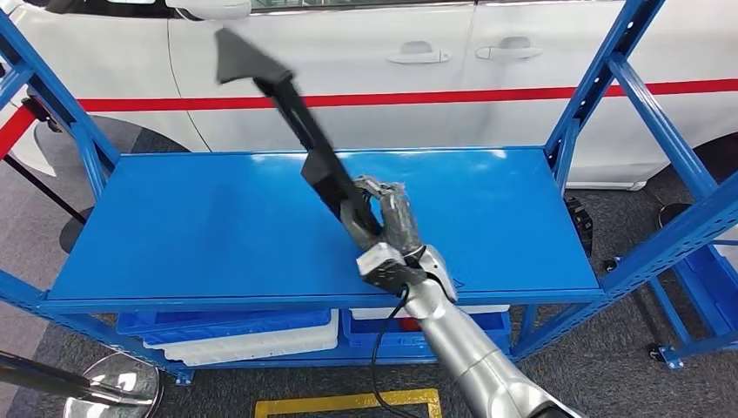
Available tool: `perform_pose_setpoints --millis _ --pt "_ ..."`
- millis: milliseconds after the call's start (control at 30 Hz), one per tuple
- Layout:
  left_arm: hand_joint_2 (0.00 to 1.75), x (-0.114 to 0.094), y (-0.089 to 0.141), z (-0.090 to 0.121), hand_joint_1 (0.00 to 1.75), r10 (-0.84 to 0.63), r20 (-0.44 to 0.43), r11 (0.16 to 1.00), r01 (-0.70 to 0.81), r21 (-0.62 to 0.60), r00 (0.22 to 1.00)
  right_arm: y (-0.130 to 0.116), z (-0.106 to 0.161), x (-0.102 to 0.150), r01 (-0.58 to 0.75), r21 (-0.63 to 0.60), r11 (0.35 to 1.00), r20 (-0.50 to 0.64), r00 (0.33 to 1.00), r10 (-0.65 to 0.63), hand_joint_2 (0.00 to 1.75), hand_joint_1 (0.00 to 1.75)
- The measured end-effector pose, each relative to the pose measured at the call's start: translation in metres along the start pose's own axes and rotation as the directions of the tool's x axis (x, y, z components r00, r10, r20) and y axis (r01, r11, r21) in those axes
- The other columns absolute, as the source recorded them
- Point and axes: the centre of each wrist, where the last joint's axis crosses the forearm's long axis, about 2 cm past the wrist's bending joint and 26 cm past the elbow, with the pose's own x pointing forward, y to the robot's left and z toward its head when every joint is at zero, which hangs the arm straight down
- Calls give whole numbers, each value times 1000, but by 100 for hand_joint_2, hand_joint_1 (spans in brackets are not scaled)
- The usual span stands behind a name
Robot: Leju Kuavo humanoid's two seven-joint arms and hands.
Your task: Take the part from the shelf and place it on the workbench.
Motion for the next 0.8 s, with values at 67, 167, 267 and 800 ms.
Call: perform_pose_setpoints --millis 67,167,267,800 --pt "175 1 2 0 0 6 1 1000 -6 1 1000 -13 -1 12 57 -56 997 56 997 -54 175 175" --pt "175 3 4 -2 0 9 8 1000 -9 1 1000 -27 -4 27 155 -97 983 120 982 -143 175 175" --pt "175 3 3 -2 0 18 21 1000 -18 1 1000 -44 -5 51 424 -68 903 221 889 -401 175 175" --pt "175 2 7 -1 0 79 9 995 -80 66 997 -70 9 118 783 456 422 374 262 -890 175 175"
